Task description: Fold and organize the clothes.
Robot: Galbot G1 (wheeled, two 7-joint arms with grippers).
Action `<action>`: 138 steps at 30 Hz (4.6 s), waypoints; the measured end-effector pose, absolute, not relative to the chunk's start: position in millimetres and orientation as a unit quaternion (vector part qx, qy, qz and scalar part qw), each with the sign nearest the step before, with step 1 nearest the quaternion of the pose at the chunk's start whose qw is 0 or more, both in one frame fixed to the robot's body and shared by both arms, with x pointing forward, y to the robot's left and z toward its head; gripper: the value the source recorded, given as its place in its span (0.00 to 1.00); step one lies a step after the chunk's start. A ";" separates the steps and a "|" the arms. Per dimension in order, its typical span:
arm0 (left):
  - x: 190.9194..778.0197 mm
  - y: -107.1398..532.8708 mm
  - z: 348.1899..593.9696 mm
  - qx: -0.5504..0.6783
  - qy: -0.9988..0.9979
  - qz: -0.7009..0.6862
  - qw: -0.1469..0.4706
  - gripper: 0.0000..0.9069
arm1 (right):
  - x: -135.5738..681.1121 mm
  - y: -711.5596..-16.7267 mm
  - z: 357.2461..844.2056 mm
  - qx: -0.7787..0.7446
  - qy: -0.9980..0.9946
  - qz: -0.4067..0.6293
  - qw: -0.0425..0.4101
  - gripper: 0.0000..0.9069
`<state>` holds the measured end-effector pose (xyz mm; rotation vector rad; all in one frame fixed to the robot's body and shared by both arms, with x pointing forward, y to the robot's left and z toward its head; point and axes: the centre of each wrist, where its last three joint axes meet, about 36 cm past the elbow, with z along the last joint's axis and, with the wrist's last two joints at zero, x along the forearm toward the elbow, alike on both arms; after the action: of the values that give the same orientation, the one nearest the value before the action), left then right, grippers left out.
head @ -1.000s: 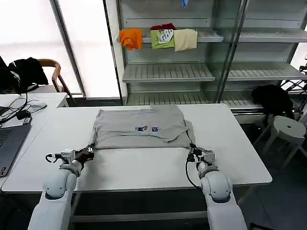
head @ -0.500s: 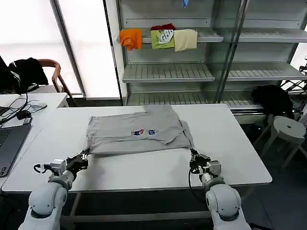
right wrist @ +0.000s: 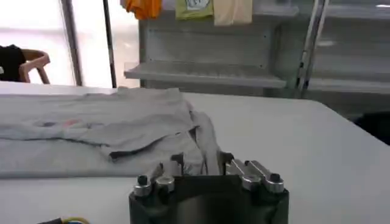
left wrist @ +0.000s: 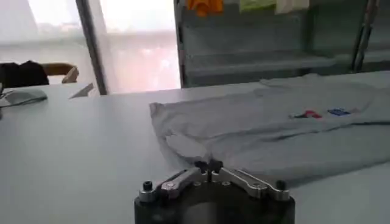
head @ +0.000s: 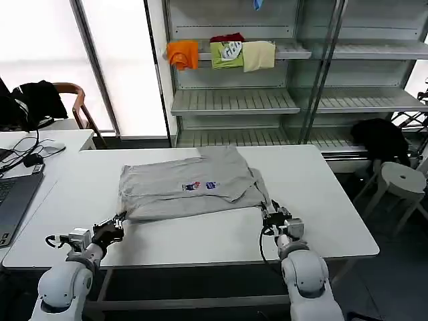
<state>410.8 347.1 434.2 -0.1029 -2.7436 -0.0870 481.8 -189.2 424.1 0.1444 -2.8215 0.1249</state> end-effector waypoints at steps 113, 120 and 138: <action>575.7 363.6 455.1 -0.049 -0.980 0.000 0.194 1.00 | 669.0 -148.5 429.0 0.090 -0.976 0.058 0.190 0.96; 588.2 367.4 443.7 -0.041 -0.975 -0.011 0.217 1.00 | 678.6 -149.6 418.0 0.095 -0.973 0.047 0.203 0.92; 601.6 385.0 422.0 -0.022 -0.967 -0.033 0.250 0.03 | 677.5 -147.8 401.8 0.114 -0.967 0.049 0.223 0.00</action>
<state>601.6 385.0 422.0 -0.0598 -2.6344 -0.0912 677.5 -147.8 401.8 0.3161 -2.6707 0.1359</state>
